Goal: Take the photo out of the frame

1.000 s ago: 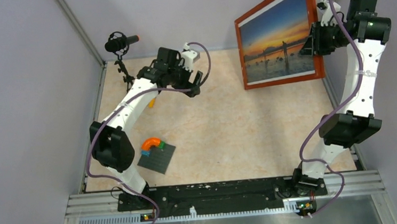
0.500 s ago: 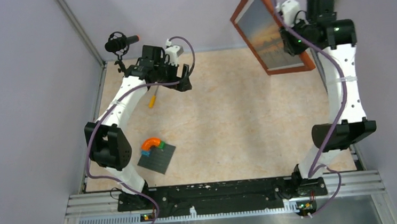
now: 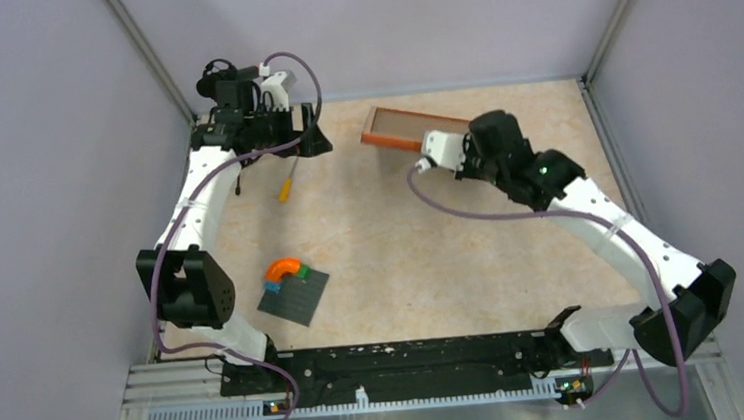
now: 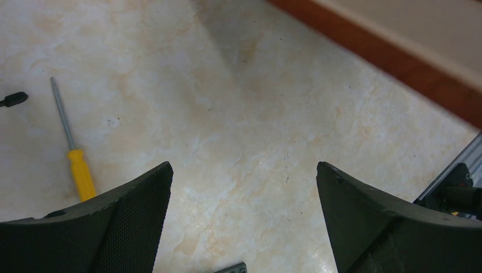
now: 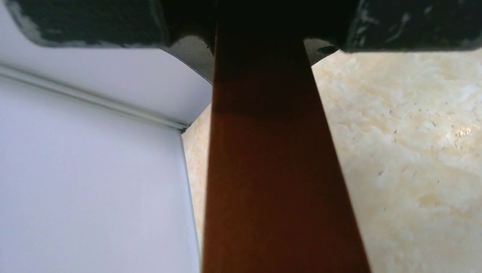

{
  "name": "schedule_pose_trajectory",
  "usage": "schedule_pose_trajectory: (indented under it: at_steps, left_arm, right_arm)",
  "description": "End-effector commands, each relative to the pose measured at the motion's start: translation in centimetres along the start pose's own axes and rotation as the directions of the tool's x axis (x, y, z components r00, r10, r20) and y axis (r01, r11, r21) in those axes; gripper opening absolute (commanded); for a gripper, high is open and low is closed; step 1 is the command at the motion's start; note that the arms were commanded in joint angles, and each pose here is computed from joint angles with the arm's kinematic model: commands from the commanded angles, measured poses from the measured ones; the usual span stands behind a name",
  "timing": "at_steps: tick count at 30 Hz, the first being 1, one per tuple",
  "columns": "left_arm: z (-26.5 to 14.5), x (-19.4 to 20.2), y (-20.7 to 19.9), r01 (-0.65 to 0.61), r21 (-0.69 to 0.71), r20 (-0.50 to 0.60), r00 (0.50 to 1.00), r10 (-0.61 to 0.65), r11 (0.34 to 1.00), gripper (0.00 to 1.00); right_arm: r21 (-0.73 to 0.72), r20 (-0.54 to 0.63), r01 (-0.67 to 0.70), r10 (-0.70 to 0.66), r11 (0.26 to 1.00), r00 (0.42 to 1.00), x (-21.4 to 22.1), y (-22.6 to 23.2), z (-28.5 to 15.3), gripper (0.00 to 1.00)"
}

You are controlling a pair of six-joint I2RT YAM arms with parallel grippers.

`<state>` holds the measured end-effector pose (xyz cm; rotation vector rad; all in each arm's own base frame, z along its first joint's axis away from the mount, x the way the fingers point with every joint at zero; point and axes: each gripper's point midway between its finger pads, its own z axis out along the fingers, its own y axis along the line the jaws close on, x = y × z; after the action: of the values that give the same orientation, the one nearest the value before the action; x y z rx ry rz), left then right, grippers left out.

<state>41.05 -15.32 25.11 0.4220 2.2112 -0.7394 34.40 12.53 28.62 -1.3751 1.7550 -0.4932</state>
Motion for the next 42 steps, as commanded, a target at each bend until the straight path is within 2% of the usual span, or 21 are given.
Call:
schedule_pose_trajectory:
  at_steps: [1,8,15,17,20,25,30,34,42]
  left_arm:
    - [-2.4,-1.4,-1.3,0.022,0.043,0.069,0.997,-0.025,0.999,0.99]
    - [-1.2,2.0,-2.3,0.106,0.157,-0.002,0.994,-0.107,0.982,0.99]
    - [-0.2,3.6,-1.0,0.133,0.13,-0.039,0.991,-0.129,0.983,0.99]
    - [-0.1,3.5,-0.8,0.129,0.123,-0.036,0.991,-0.125,0.984,0.99]
    - [-0.1,3.8,-0.4,0.132,0.107,-0.042,0.991,-0.129,0.985,0.99]
    - [0.3,5.0,0.0,0.151,0.103,-0.069,0.987,-0.144,0.983,0.99]
    - [0.5,5.5,0.5,0.148,0.089,-0.081,0.987,-0.141,0.985,0.99]
    - [0.5,5.8,0.6,0.139,0.086,-0.088,0.987,-0.132,0.987,0.99]
    - [0.1,6.4,0.6,0.112,0.081,-0.1,0.99,-0.103,0.99,0.99]
  right_arm:
    - [0.302,0.127,-0.021,-0.018,0.953,0.992,-2.5,-3.8,-2.3,0.0]
    - [0.226,0.136,0.026,-0.058,0.974,0.989,-1.9,3.5,0.1,0.02]
    - [0.201,0.159,0.133,-0.166,0.97,0.973,-0.7,11.4,2.3,0.22]
    - [0.201,0.167,0.126,-0.16,0.971,0.973,-0.4,12.8,3.1,0.23]
    - [0.176,0.194,0.13,-0.164,0.976,0.967,0.4,15.1,3.9,0.33]
    - [0.064,0.175,0.148,-0.157,0.987,0.972,2.6,19.5,5.8,0.4]
    - [0.03,0.195,0.195,-0.197,0.98,0.961,2.2,22.0,7.6,0.42]
    - [-0.006,0.173,0.232,-0.228,0.973,0.958,2.5,23.8,9.2,0.56]
    - [-0.099,0.165,0.269,-0.251,0.958,0.954,3.1,27.1,10.2,0.72]
